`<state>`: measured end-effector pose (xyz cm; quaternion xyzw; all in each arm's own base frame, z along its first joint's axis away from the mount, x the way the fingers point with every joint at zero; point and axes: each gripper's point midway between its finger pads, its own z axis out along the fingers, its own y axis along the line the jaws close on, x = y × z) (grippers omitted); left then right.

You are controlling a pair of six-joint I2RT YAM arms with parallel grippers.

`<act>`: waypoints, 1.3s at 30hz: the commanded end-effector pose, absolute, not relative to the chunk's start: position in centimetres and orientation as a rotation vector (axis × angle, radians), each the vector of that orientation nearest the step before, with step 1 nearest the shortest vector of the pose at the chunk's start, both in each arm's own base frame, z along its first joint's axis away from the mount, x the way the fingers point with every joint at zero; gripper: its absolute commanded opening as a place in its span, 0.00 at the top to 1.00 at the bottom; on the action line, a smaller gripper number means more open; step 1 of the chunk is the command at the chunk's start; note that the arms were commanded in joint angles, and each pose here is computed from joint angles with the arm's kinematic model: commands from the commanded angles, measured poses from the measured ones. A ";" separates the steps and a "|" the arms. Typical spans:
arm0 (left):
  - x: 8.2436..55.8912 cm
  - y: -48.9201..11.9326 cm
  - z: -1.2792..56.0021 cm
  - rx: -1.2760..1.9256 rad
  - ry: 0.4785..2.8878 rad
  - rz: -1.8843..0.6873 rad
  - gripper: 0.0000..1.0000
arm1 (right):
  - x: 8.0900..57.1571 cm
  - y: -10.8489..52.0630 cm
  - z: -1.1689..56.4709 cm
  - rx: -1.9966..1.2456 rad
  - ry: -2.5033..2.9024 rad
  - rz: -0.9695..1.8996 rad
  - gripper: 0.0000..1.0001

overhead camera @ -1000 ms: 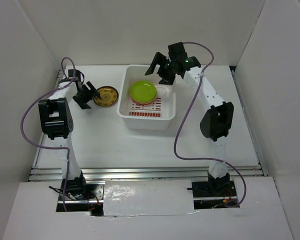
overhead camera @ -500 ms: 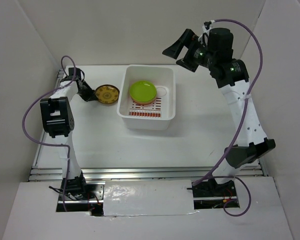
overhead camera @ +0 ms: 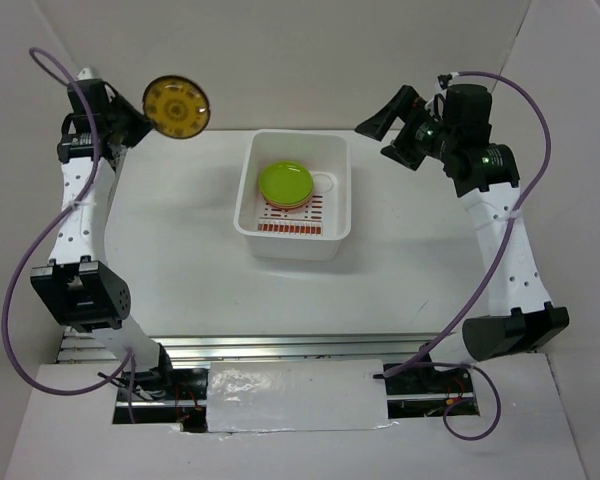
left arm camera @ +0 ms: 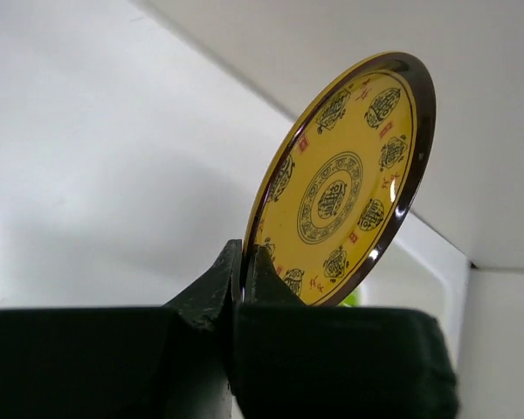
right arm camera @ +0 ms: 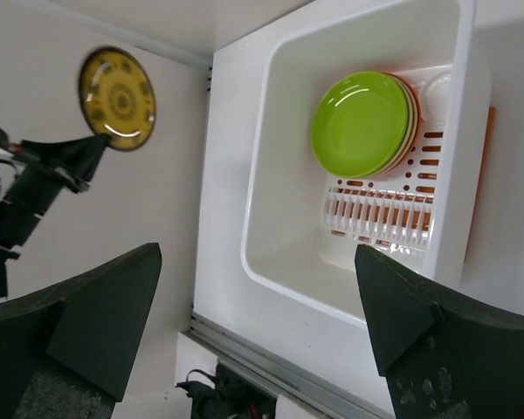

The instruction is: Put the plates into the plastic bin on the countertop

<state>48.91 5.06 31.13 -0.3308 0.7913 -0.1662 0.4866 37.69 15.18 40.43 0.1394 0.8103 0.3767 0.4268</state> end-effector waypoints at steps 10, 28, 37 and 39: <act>49.0 -15.6 31.4 -0.255 2.165 -0.569 1.00 | 33.8 11.6 43.2 0.319 1.907 0.929 0.00; 53.7 -19.8 22.3 -0.180 2.323 -0.473 0.93 | 28.9 8.3 44.2 0.357 1.832 0.884 0.00; 52.8 -21.5 26.2 -0.147 2.253 -0.539 0.36 | 29.0 8.1 44.4 0.360 1.826 0.886 0.00; 52.7 -21.3 28.4 -0.146 2.204 -0.546 0.28 | 29.1 8.1 44.5 0.362 1.825 0.888 0.00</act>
